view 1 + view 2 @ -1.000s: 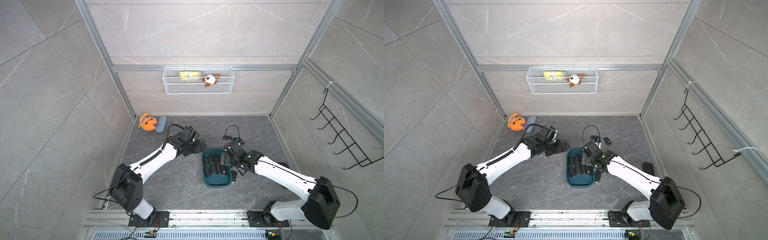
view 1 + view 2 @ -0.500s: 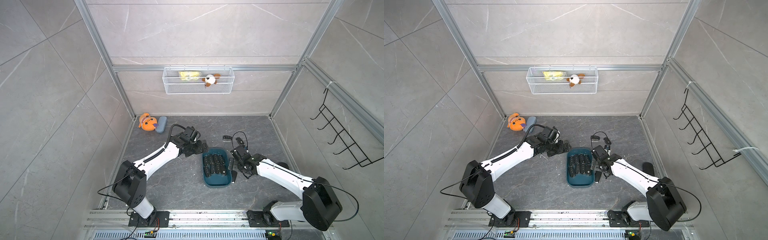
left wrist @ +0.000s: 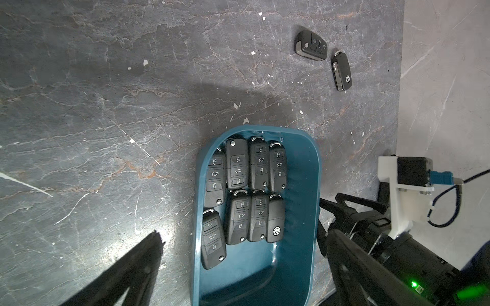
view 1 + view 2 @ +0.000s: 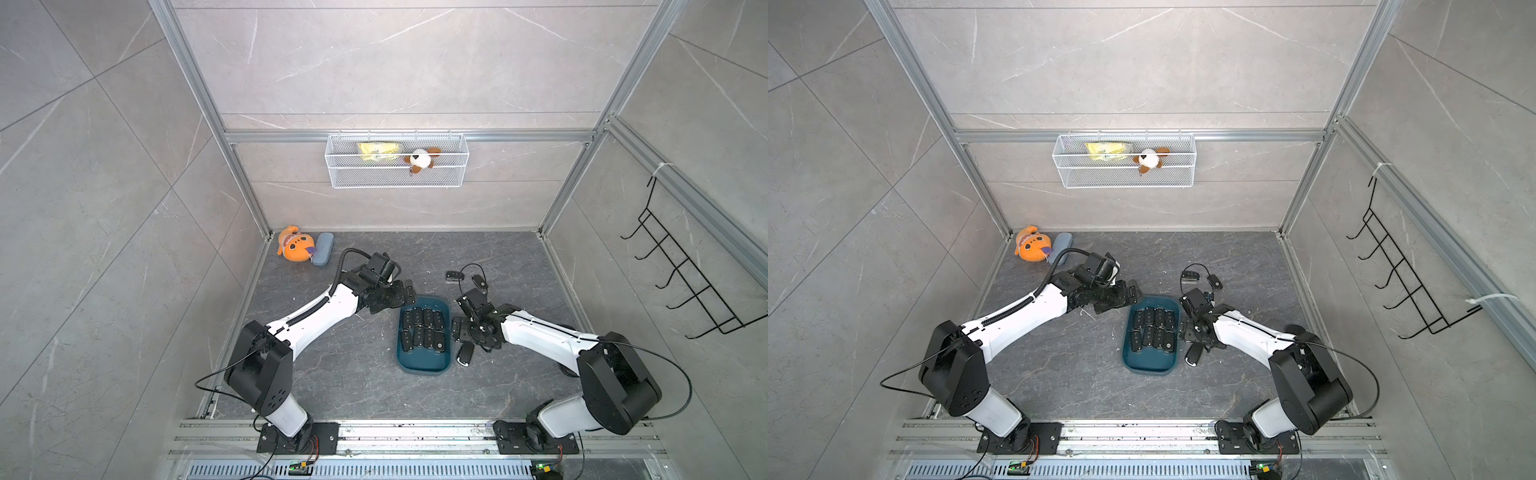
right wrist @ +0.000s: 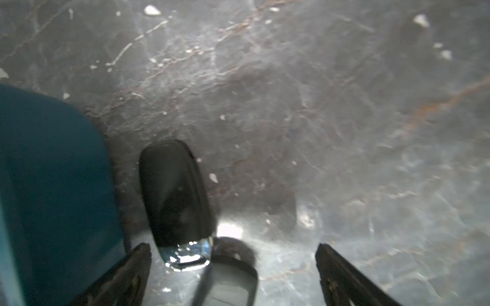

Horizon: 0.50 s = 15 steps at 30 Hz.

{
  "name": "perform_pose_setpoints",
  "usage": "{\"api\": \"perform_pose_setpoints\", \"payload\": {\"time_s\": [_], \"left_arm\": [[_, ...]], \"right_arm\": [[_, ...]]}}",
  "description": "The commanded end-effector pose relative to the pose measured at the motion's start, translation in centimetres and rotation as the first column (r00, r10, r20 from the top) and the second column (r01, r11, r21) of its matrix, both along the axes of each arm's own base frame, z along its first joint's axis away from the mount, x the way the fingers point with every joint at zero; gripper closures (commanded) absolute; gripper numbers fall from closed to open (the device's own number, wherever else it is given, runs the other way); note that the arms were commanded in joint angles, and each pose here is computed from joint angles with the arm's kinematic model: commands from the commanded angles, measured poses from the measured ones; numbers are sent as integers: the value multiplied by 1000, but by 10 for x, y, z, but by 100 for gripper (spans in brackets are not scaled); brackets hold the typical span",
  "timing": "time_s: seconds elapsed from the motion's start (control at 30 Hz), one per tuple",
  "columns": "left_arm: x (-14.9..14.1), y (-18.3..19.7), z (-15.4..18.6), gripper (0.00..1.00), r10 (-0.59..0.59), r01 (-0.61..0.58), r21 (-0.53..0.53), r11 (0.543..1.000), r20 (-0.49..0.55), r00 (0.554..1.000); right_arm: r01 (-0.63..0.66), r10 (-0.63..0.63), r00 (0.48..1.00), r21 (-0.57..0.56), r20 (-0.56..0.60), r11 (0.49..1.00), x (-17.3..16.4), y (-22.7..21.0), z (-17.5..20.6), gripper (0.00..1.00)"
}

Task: Place the car key into the storage box
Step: Adjust the storage box at the center of the board, then pick up the car key from the center of the board.

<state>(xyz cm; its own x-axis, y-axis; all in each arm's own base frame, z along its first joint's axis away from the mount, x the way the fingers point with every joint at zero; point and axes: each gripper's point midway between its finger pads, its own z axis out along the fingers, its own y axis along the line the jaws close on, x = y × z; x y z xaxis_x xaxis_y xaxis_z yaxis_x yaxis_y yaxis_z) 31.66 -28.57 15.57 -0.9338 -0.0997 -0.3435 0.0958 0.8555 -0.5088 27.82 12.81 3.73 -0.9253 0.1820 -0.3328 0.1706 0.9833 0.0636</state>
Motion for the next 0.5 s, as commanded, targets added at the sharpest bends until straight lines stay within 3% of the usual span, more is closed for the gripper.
{"api": "perform_pose_setpoints", "payload": {"time_s": [0.0,0.47], "left_arm": [[3,-8,18,0,-36,37,-24,999,41,999],[-1,0,3,0,-27,27,18,999,10,1000]], "right_arm": [[-43,42,999,39,14,998,12,16,2,2],[-108,108,994,4,-5,994,28,25,-13,20]]}}
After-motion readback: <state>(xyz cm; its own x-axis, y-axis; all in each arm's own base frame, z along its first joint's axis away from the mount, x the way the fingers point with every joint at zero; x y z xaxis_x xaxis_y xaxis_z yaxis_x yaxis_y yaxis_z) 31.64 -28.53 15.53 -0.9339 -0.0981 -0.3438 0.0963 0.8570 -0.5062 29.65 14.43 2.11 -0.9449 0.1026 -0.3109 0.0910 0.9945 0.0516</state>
